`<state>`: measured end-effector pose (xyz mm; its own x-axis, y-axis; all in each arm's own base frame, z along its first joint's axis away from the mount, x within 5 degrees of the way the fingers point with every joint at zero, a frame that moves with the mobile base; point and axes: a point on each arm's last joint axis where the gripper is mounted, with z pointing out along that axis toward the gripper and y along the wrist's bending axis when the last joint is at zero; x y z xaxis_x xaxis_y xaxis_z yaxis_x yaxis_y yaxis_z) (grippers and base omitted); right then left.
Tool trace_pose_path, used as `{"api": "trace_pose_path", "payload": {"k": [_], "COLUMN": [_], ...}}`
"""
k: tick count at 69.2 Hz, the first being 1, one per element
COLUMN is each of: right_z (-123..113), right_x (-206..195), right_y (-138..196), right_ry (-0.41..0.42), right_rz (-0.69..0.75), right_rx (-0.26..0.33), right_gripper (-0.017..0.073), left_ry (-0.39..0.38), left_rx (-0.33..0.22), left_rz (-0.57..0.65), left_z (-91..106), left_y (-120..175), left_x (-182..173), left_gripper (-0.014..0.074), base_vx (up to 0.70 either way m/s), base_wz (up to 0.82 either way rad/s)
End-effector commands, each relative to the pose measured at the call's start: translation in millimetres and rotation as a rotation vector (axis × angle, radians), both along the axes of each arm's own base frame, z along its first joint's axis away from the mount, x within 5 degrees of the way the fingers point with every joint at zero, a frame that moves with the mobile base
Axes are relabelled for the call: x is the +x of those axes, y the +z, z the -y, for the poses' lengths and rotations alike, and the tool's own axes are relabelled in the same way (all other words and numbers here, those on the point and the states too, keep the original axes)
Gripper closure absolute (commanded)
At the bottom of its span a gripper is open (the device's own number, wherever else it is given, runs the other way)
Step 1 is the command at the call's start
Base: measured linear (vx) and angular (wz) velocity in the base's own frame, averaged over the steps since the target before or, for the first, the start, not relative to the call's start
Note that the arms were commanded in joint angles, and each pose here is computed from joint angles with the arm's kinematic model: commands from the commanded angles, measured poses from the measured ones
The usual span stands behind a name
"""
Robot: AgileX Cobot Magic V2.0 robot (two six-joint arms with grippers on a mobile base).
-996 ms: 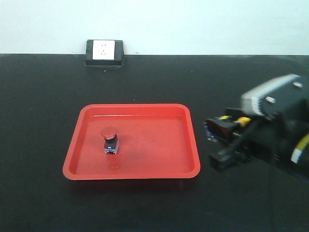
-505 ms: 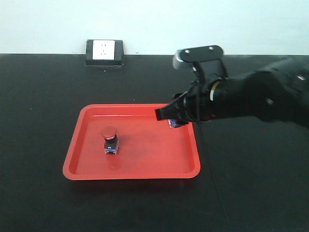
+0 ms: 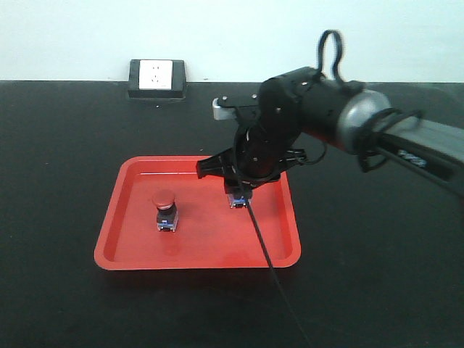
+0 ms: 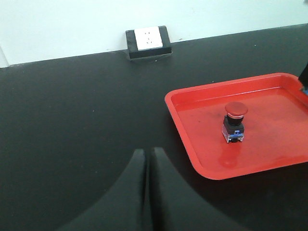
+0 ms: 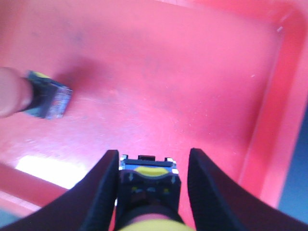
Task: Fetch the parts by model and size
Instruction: 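Move the right gripper with the yellow-capped button over the tray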
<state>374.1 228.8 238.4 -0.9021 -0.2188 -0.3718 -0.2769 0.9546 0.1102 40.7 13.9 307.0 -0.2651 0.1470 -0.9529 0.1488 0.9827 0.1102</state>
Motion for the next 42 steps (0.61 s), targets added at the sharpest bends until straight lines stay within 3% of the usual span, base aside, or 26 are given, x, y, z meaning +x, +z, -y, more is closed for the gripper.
{"api": "trace_pose_path", "payload": {"k": [1, 28, 42], "right_z": [-4.5, -14.3, -13.1], "right_x": [8.5, 26.7, 28.7], "right_y": [24.1, -30.7, -34.0], "right_ry": [-0.001, 0.002, 0.006], "right_rz": [0.068, -0.042, -0.033], "right_rx": [0.036, -0.049, -0.068], "right_gripper": [0.0564, 0.0564, 0.056], "left_ry": [-0.022, -0.021, -0.019], "left_rx": [-0.01, -0.01, -0.008], "left_rz": [0.068, 0.067, 0.062], "left_z": [1.9, 1.8, 1.7], "left_y": [11.9, 11.8, 11.4], "left_x": [1.0, 1.0, 1.1], "left_gripper": [0.06, 0.06, 0.06], "base_vx": [0.0, 0.0, 0.0], "base_wz": [0.0, 0.0, 0.0]}}
